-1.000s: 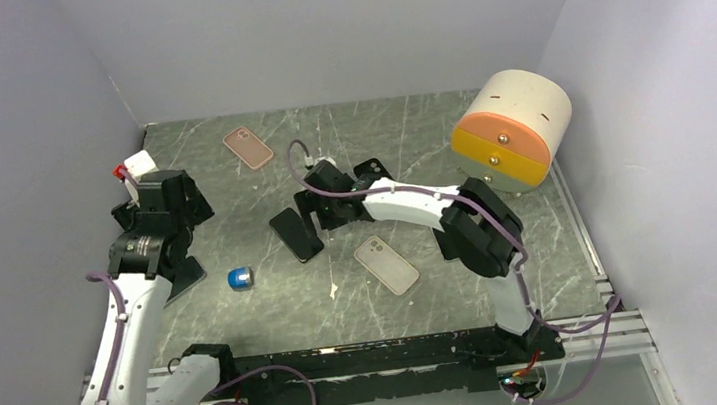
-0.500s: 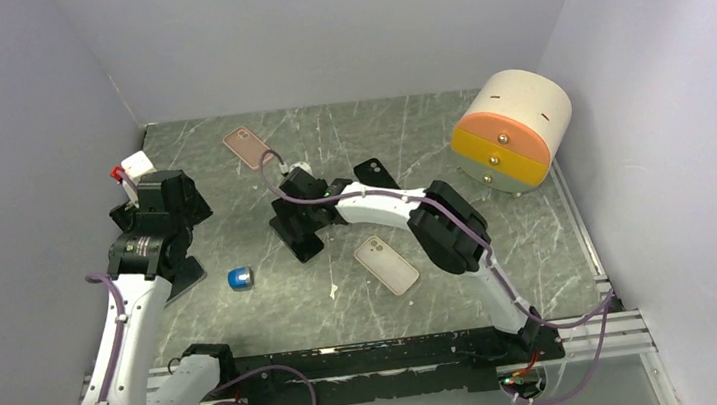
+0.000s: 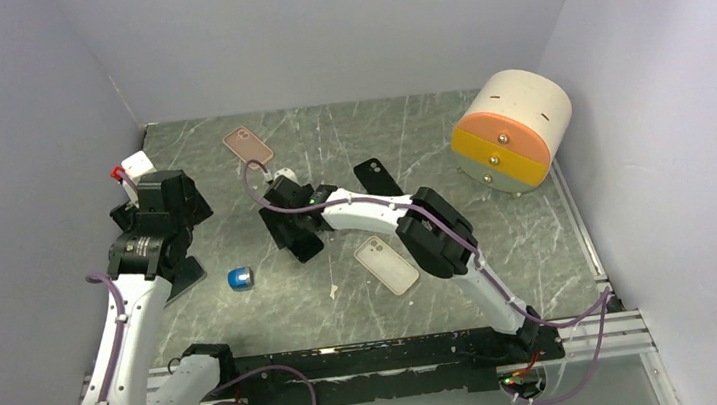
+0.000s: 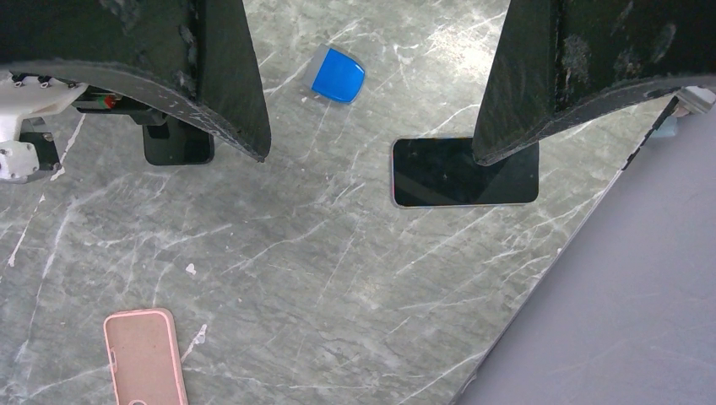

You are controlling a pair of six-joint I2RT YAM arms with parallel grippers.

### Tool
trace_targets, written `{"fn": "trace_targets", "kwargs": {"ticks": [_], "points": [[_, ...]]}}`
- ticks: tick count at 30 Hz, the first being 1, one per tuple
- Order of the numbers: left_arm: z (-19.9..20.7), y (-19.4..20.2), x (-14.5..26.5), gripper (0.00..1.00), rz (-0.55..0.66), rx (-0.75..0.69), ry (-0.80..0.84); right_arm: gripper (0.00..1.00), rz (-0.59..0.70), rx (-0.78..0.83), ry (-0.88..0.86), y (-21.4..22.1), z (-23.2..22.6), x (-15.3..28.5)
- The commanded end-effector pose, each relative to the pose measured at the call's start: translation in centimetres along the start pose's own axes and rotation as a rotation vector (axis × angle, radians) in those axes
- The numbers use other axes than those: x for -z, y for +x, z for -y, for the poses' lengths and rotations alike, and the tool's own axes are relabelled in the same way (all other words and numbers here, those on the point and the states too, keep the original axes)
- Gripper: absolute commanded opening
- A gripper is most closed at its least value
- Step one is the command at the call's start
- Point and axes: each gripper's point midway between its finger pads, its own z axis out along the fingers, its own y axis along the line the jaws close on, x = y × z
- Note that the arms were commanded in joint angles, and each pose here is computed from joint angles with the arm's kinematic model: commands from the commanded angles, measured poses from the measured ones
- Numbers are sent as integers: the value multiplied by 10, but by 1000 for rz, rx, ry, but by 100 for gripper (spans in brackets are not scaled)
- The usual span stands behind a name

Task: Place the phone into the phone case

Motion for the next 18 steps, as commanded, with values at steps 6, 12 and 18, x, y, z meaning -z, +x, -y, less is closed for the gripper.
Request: {"fn": "trace_targets", "kwargs": {"ticks": [6, 12, 18], "points": [[3, -15, 6, 95, 42, 42, 19, 91, 0, 30, 58, 1, 7, -7], [3, -15, 6, 95, 40, 42, 17, 90, 0, 42, 90, 3, 14, -9], [1, -15, 6, 95, 41, 45, 11, 84, 9, 51, 88, 7, 11, -6]]}}
